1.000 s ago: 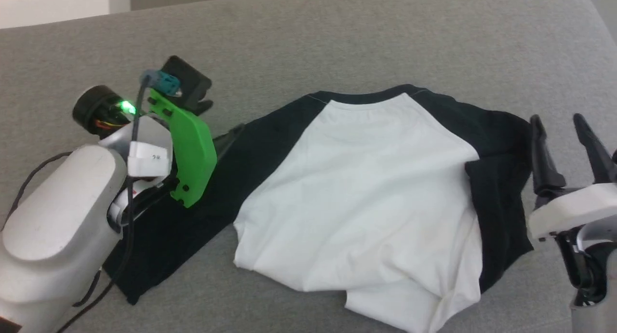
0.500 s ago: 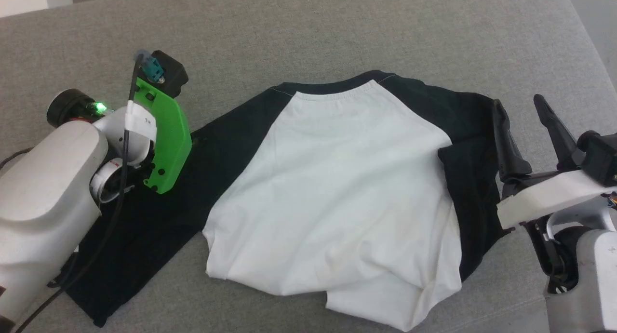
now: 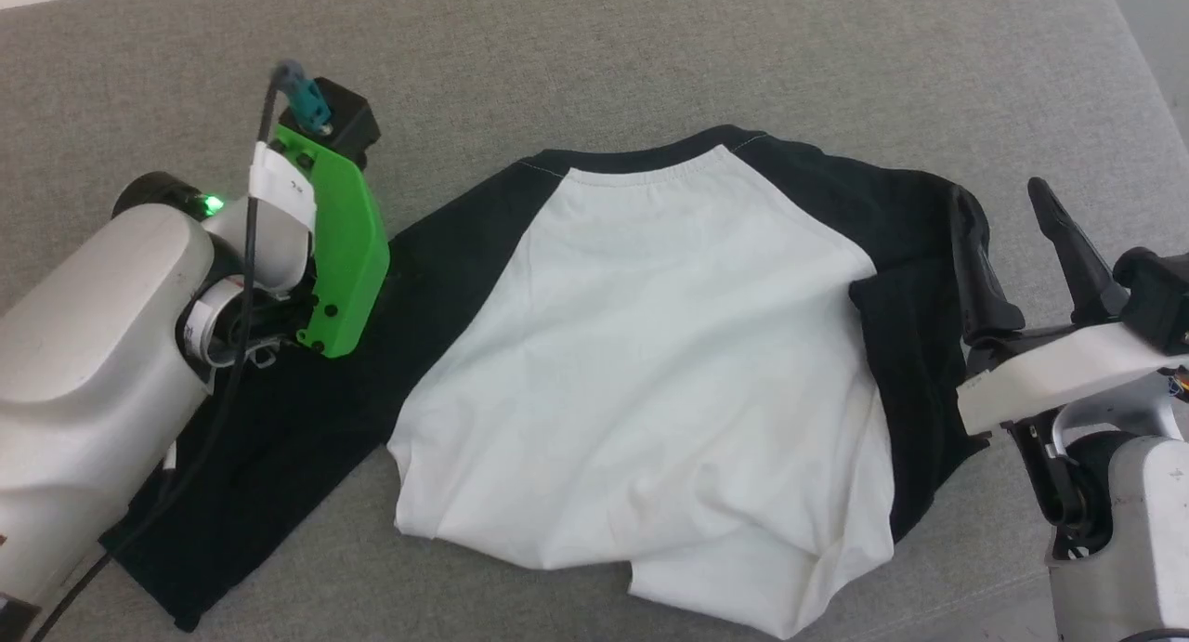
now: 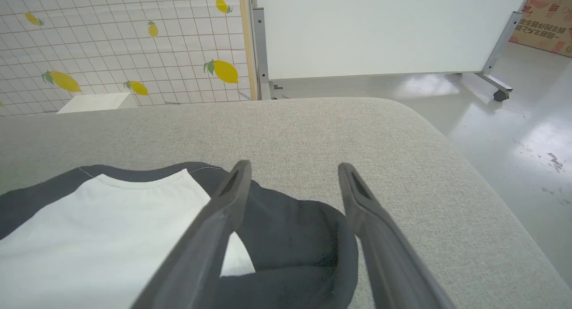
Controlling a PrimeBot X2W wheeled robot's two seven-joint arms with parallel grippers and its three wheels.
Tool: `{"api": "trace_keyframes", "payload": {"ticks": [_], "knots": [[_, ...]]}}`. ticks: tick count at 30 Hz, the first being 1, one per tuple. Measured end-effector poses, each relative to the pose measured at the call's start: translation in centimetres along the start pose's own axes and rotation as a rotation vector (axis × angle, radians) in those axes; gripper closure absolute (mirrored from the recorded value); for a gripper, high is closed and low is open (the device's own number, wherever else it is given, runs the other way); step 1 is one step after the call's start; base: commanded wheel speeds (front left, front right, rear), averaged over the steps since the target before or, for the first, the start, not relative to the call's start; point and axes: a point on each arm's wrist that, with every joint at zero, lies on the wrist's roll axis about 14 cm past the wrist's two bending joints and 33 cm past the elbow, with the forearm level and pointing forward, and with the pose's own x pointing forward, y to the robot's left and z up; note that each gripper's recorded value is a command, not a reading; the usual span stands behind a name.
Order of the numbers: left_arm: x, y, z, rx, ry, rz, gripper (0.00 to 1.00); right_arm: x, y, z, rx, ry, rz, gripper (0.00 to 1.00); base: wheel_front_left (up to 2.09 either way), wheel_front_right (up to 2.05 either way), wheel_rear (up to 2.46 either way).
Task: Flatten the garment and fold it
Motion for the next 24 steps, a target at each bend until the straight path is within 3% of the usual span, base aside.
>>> {"api": "trace_keyframes", "payload": {"ticks": [4, 5, 6, 12, 18, 24], "knots": [[0.0, 0.2, -0.3, 0.006, 0.009, 0.014, 0.0, 0.2, 0.1, 0.2, 0.002, -0.006, 0.004, 0.0, 0.0, 0.0, 0.0], [0.1, 0.2, -0.3, 0.002, 0.012, 0.016, 0.53, 0.2, 0.2, 0.2, 0.004, -0.007, 0.005, 0.0, 0.0, 0.0, 0.0], [0.2, 0.2, -0.4, -0.002, 0.017, 0.017, 1.0, 0.2, 0.2, 0.3, 0.004, -0.008, 0.006, 0.0, 0.0, 0.0, 0.0], [0.1, -0.5, -1.0, -0.033, 0.036, -0.012, 1.0, 0.4, 0.0, 0.8, -0.003, -0.021, 0.005, 0.0, 0.0, 0.0, 0.0], [-1.4, 0.9, -0.1, -0.007, -0.073, 0.064, 1.0, 1.3, 0.7, 1.8, -0.055, -0.034, 0.054, 0.0, 0.0, 0.0, 0.0], [-3.2, 2.6, 0.0, -0.038, -0.156, 0.121, 1.0, 3.8, 1.6, -0.2, -0.154, 0.108, 0.122, 0.0, 0.0, 0.0, 0.0]]}}
